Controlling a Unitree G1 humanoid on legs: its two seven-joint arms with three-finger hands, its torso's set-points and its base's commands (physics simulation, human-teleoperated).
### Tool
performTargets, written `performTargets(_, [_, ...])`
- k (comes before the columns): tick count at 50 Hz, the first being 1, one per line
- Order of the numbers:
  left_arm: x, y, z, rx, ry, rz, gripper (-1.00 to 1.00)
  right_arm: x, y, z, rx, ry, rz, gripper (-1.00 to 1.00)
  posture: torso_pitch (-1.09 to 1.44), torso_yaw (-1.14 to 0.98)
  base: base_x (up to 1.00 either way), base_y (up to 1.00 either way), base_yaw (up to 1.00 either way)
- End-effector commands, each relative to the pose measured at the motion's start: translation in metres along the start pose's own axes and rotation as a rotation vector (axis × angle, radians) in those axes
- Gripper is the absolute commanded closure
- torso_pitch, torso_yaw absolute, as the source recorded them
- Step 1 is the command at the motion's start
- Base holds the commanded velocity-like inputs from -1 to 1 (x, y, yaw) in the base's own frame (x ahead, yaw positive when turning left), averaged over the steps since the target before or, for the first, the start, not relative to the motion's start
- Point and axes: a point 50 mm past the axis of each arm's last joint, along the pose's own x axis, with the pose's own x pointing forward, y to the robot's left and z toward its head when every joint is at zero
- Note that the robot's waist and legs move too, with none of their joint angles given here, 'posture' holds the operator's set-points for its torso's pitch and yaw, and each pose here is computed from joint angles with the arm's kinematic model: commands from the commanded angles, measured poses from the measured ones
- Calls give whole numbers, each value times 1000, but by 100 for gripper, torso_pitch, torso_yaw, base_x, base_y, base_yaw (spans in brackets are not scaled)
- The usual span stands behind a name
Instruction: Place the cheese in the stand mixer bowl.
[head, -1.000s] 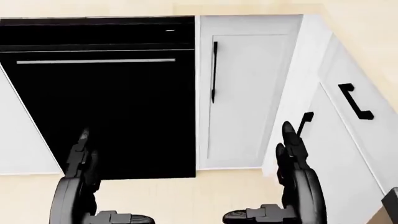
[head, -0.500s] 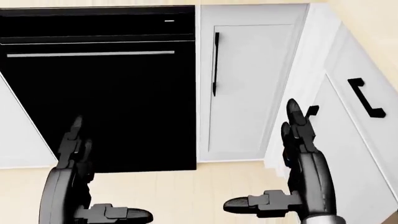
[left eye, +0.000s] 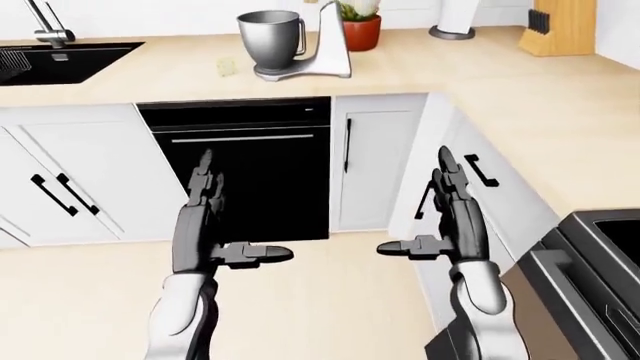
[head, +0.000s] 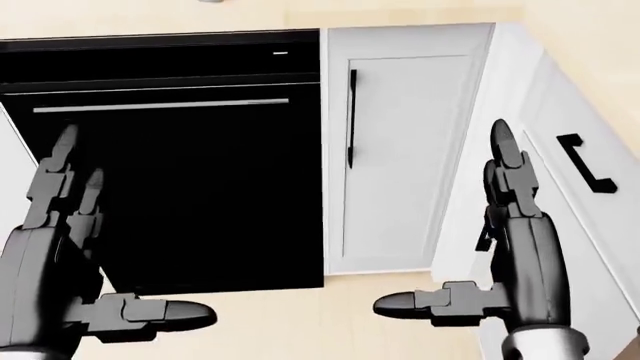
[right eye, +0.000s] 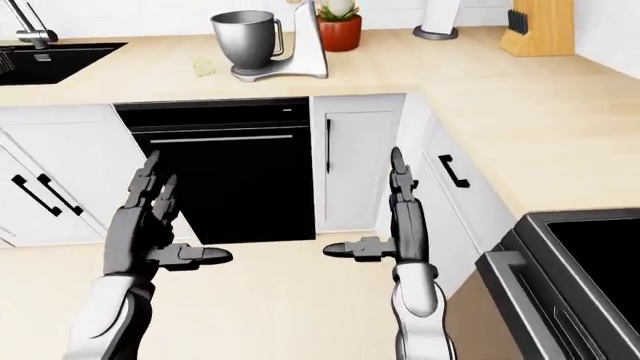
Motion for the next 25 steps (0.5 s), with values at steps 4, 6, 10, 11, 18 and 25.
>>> performTargets(4, [1,1,15,15,-88,5,-100,2,4,20,10,-100,9,-96,0,0,0,29,0])
performTargets(6, [1,2,14,16,-87,8,-100,2,4,20,9,-100,9,-96,0,0,0,29,0])
performTargets(10, [1,1,13,17,-85,6,-100,2,5,20,8,-99,10,-96,0,0,0,29,0])
performTargets(11, [0,1,13,17,-85,5,-100,2,4,20,7,-99,10,-96,0,0,0,30,0])
performTargets(18, [0,3,12,22,-84,13,-100,3,6,19,5,-97,13,-96,0,0,0,30,0])
performTargets(25, [-1,3,12,24,-85,14,-100,3,6,19,2,-97,14,-96,0,0,0,30,0])
